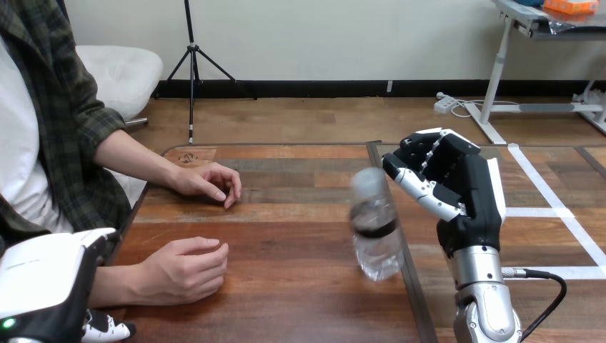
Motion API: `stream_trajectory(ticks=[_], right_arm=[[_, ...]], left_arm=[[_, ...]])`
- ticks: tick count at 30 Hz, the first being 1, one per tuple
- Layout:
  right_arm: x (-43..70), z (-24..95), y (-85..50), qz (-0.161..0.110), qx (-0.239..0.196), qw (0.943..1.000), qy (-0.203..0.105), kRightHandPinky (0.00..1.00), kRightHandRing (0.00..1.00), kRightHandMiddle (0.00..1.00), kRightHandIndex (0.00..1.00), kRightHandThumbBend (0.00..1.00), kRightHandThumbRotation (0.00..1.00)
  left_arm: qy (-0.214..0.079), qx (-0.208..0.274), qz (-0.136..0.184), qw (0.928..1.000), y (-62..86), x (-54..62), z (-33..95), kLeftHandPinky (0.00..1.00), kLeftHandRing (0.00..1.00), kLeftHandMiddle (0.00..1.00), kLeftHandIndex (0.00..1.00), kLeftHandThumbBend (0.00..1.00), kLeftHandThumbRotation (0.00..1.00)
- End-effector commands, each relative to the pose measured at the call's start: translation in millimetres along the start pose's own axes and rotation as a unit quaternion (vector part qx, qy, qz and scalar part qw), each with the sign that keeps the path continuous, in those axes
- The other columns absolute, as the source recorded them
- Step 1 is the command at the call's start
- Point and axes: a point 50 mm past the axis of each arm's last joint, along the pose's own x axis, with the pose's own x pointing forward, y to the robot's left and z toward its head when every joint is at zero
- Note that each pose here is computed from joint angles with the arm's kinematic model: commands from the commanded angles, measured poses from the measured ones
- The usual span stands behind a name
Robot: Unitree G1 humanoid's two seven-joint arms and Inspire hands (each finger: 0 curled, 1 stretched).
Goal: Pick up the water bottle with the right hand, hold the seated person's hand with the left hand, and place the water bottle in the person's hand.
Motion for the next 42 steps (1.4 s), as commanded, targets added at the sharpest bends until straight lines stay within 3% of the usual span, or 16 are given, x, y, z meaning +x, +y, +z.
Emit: stream_trajectory(ticks=[1, 9, 23, 42], right_arm=[[19.3, 19.3, 4.8, 0.009, 0.002, 0.9988, -0.048, 0.41, 0.44, 0.46, 0.44, 0.66, 0.0], [19.6, 18.6, 4.4, 0.011, 0.006, 0.9989, -0.045, 0.41, 0.44, 0.46, 0.44, 0.66, 0.0], [19.5, 18.7, 2.6, 0.008, 0.002, 0.999, -0.043, 0.41, 0.43, 0.44, 0.44, 0.67, 0.0], [19.9, 20.9, 0.4, 0.005, -0.012, 0.9986, -0.051, 0.42, 0.44, 0.46, 0.44, 0.67, 0.0]], left_arm=[[-0.027, 0.029, 0.019, 0.999, 8.7, 17.1, 7.8, 0.76, 0.8, 0.82, 0.79, 0.96, 0.03], [-0.038, 0.05, 0.001, 0.998, 1.2, 26.2, 8.3, 0.75, 0.79, 0.81, 0.77, 0.95, 0.07], [-0.042, 0.084, -0.003, 0.9956, -8.4, 38.4, 11.6, 0.76, 0.79, 0.8, 0.77, 0.96, 0.07], [-0.051, 0.097, 0.004, 0.994, -9.7, 43.7, 17.8, 0.76, 0.79, 0.8, 0.78, 0.93, 0.08]])
